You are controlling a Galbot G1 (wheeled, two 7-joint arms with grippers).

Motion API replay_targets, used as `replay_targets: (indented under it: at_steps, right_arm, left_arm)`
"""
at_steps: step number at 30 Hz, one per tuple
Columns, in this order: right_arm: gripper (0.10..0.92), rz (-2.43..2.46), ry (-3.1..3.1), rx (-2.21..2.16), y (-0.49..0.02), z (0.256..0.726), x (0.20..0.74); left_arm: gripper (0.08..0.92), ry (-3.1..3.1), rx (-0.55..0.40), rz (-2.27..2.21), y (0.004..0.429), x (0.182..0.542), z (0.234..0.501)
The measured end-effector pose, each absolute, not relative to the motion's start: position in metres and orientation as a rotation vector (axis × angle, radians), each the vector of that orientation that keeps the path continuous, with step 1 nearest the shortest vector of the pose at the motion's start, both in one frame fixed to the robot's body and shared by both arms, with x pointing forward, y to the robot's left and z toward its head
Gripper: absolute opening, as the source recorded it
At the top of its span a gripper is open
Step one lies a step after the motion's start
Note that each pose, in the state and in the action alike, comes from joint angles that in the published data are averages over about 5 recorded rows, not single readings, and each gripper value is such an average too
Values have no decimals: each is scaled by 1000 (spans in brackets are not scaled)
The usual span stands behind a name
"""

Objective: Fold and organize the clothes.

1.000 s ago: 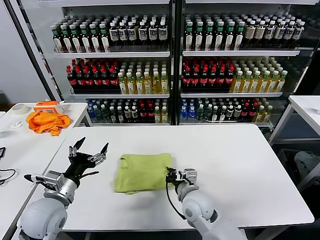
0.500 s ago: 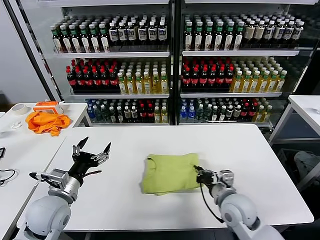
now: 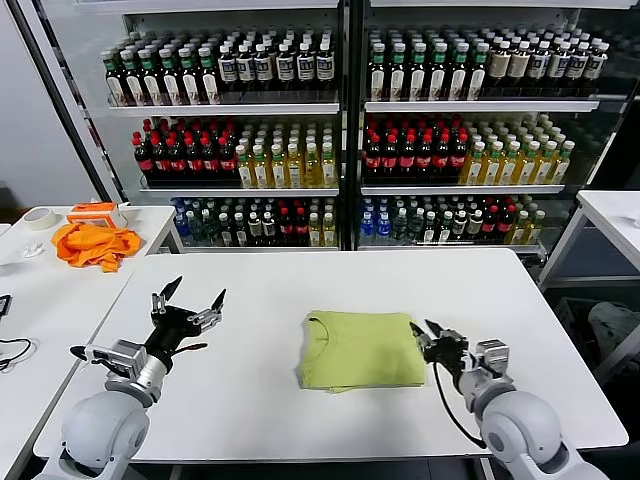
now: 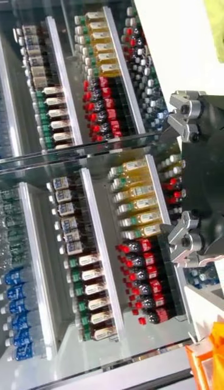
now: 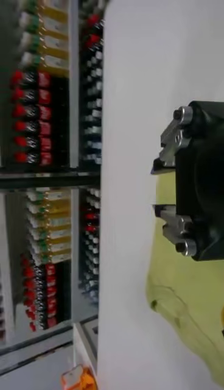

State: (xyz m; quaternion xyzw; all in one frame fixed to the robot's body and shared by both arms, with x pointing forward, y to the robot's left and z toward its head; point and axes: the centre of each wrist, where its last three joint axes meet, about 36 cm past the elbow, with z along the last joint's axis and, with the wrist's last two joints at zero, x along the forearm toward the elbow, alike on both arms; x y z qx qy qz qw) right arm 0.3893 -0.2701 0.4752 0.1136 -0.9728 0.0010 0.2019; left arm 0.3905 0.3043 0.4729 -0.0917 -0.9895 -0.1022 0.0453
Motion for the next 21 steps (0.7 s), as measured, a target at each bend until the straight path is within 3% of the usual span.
replay_targets:
  at_steps: [14,21]
  right_arm:
    - [783,148,-2937,156,-302,497,397]
    - [822,241,-3003,78,-320,484,408]
  left_arm:
    - [823,-3051,-304,-314,303,400,471]
    - [823,-3062,-329,-319,305,408,467]
